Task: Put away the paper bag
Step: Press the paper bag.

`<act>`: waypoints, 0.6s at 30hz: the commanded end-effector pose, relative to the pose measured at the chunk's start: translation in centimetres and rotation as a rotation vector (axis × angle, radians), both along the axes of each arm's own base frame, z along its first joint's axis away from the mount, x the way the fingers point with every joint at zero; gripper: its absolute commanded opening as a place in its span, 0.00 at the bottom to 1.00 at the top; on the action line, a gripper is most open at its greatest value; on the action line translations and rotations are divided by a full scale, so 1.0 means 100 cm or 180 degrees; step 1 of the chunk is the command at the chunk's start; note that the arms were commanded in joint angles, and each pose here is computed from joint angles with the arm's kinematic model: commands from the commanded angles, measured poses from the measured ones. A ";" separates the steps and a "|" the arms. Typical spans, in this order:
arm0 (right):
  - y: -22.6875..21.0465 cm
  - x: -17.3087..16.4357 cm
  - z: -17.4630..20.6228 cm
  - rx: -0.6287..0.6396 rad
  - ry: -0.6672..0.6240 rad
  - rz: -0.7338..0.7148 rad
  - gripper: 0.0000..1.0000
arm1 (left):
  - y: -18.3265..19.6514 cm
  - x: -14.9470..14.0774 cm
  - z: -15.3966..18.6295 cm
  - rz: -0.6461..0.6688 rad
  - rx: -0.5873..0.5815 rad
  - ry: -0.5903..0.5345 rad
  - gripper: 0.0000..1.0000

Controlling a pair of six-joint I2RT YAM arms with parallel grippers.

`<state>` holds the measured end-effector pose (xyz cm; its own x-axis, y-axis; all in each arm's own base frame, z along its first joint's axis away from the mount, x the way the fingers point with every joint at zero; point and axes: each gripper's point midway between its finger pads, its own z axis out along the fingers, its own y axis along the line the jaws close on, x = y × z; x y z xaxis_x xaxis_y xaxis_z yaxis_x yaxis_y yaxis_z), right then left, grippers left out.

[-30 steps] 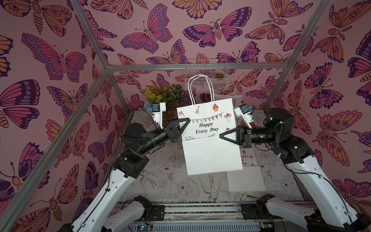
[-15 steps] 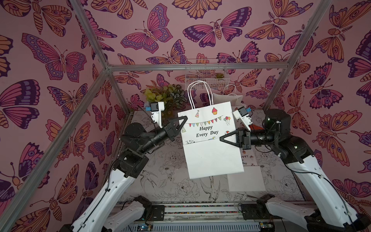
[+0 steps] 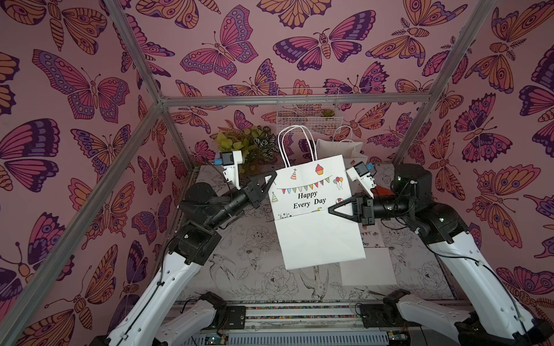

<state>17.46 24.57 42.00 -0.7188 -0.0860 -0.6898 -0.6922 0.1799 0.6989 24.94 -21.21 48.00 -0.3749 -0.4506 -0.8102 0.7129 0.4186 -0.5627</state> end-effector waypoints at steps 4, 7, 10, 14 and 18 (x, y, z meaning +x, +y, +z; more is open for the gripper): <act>-0.002 -0.007 0.004 -0.0019 -0.0070 0.0027 0.00 | -0.002 -0.003 0.010 -0.0097 -0.0067 -0.0036 0.00; -0.002 -0.004 0.008 0.0002 -0.0098 -0.0016 0.00 | -0.012 -0.006 0.010 -0.0335 -0.0052 0.0015 0.04; -0.001 -0.002 0.019 0.0073 -0.0170 -0.0065 0.00 | -0.026 -0.019 0.007 -0.0761 -0.0009 0.0064 0.39; -0.002 0.001 0.032 0.0152 -0.0259 -0.0106 0.00 | -0.034 -0.036 -0.001 -0.1126 0.0027 0.0156 0.64; -0.001 0.005 0.037 0.0225 -0.0271 -0.0138 0.00 | -0.029 -0.047 -0.011 -0.1136 0.0026 0.0178 0.59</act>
<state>17.84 24.52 43.61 -0.6994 -0.0471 -0.7132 -0.7081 0.1816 0.6824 22.51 -24.27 46.58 -0.5557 -0.3060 -0.7730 0.7506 0.2151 -0.6247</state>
